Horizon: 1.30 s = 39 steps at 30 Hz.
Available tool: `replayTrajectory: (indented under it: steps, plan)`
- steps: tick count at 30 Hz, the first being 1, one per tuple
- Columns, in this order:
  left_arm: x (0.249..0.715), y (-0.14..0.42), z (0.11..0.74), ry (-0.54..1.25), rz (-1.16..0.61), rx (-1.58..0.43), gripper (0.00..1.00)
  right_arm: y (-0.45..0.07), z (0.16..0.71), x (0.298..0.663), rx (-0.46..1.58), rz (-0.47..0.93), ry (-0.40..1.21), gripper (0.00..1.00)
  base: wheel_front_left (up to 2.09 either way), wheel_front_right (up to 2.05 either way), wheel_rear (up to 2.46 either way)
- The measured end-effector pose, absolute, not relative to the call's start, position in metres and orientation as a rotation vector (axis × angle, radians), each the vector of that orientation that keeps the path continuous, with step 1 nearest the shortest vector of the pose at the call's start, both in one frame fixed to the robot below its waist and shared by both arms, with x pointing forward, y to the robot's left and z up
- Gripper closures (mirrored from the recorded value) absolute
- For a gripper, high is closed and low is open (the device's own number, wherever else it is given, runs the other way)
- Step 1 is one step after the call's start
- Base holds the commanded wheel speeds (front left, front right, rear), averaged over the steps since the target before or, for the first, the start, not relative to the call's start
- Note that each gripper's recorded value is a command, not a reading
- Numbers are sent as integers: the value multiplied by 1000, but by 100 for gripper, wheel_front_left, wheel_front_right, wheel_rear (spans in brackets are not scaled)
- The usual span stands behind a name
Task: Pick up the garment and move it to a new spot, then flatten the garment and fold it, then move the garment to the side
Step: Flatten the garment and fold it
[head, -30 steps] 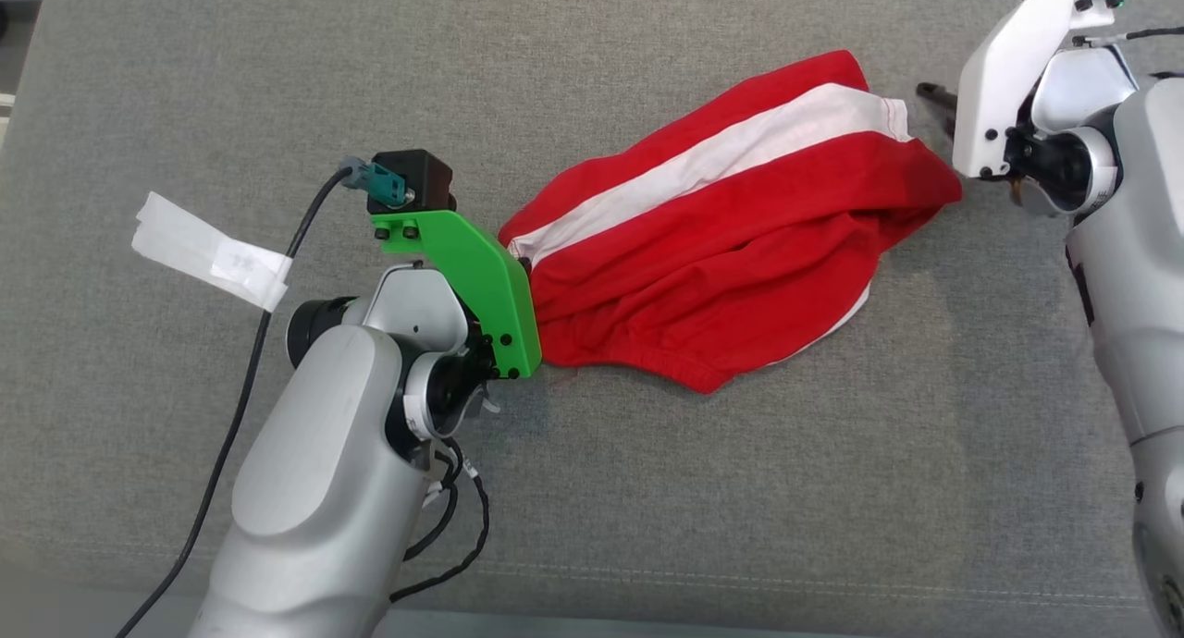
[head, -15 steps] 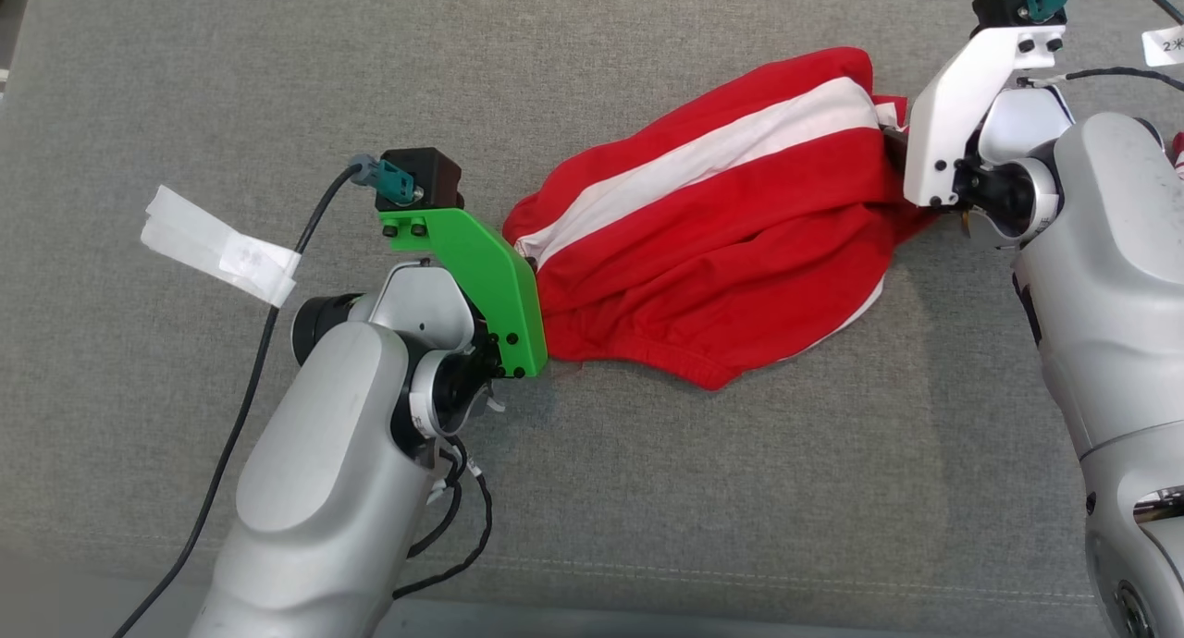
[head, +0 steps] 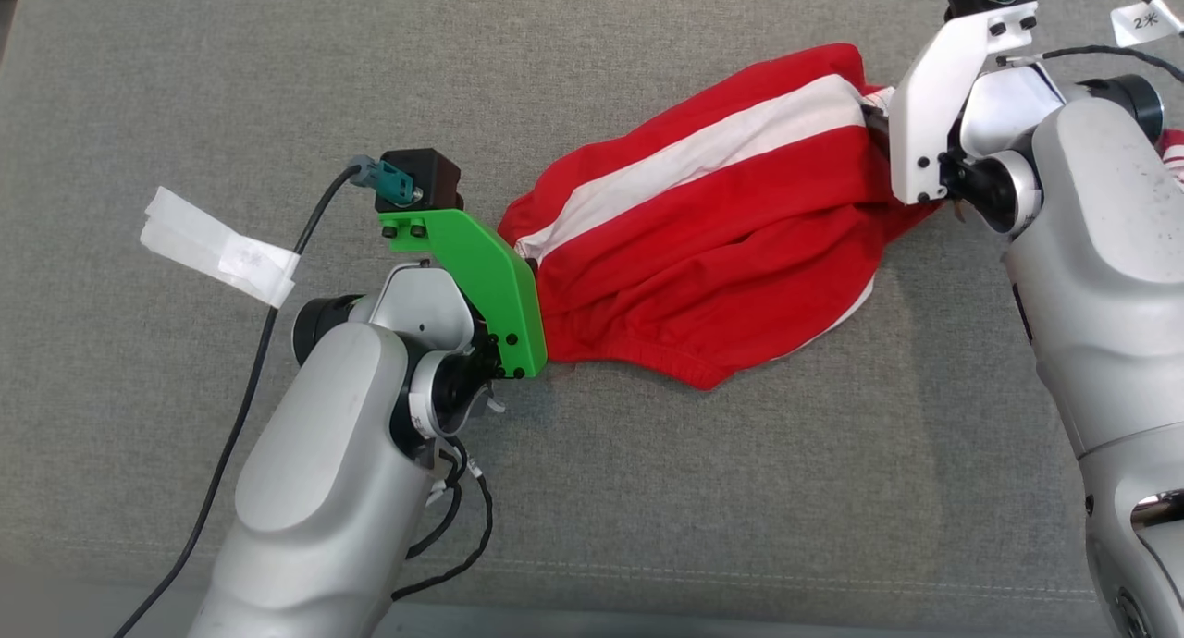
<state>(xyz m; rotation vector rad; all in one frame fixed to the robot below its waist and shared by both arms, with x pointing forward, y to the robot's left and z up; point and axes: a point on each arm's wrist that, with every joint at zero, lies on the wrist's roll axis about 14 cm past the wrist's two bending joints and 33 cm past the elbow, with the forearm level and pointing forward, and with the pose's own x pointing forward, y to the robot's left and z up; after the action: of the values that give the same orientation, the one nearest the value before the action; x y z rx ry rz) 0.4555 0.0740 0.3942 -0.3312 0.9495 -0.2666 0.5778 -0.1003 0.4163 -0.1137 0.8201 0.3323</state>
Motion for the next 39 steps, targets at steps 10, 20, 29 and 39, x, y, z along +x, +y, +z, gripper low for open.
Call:
replayTrajectory:
  steps: [10, 20, 29, 39]
  plan:
    - [457, 76, 389, 961, -264, -326, 100, -88, 398, 574, -106, 358, 854, 7, 0, 0, 0]
    - [456, 74, 391, 956, -269, -329, 100, -97, 427, 585, -238, 332, 747, 0, 0, 0, 0]
    - [455, 72, 387, 966, -273, -331, 100, -88, 401, 566, -215, 369, 834, 51, 0, 0, 0]
    - [457, 72, 390, 950, -272, -334, 100, -87, 410, 567, -246, 380, 784, 100, 0, 0, 0]
